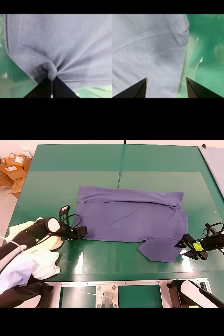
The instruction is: Fold the shirts.
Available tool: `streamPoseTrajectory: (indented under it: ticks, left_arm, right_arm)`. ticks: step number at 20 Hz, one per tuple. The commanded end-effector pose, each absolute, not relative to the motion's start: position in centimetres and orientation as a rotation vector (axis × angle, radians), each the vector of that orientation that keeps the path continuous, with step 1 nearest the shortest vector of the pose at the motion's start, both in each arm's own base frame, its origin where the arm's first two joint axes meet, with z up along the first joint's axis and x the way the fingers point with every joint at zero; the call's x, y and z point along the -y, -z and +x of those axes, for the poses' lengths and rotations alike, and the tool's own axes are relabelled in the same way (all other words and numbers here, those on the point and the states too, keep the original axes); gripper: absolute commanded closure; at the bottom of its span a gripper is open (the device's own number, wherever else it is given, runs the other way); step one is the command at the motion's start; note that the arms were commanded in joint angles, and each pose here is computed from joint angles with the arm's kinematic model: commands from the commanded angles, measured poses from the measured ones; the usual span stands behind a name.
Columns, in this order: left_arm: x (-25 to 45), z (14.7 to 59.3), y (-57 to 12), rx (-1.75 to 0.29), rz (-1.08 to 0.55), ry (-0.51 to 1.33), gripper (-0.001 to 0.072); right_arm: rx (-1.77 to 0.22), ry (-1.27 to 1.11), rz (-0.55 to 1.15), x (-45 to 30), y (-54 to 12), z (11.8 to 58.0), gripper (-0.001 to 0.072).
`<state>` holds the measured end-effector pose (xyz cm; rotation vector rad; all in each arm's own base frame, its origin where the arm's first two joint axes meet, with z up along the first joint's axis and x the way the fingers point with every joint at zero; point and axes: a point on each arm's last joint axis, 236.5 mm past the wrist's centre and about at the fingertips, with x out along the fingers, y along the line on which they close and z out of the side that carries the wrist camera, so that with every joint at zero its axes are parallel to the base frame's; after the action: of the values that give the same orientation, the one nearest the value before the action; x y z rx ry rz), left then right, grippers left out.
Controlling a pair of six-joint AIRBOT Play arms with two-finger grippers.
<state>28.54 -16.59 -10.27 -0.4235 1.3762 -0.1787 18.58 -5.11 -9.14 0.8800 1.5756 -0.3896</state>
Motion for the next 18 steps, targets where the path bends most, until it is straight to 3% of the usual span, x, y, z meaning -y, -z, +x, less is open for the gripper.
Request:
streamPoseTrajectory:
  ticks: [1, 6, 7, 8, 13, 18]
  left_arm:
    - [16.4, 28.9, 9.9, -1.367, -0.411, 0.221, 0.0683]
    - [16.5, 28.1, 9.9, -1.404, -0.403, 0.230, 0.0668]
    - [16.5, 27.8, 9.6, -1.425, -0.388, 0.239, 0.0391]
    - [16.4, 27.6, 9.1, -1.450, -0.364, 0.250, 0.0183]
    - [12.0, 25.0, 5.9, -1.581, -0.216, 0.217, 0.0178]
    - [13.6, 24.6, 5.7, -1.410, -0.501, 0.094, 0.0177]
  right_arm:
    - [-1.632, 0.351, 0.868, 3.6, 9.4, 17.7, 0.0156]
    - [-1.633, 0.329, 0.914, 1.6, 10.9, 17.3, 0.0156]
    - [-1.634, 0.329, 0.913, 1.6, 11.0, 17.3, 0.0156]
    - [-1.632, 0.325, 0.909, 1.7, 10.9, 17.3, 0.0156]
    - [-1.614, 0.320, 0.891, 2.1, 10.7, 17.8, 0.0156]
    - [-1.575, 0.330, 0.892, 2.5, 10.9, 18.6, 0.0156]
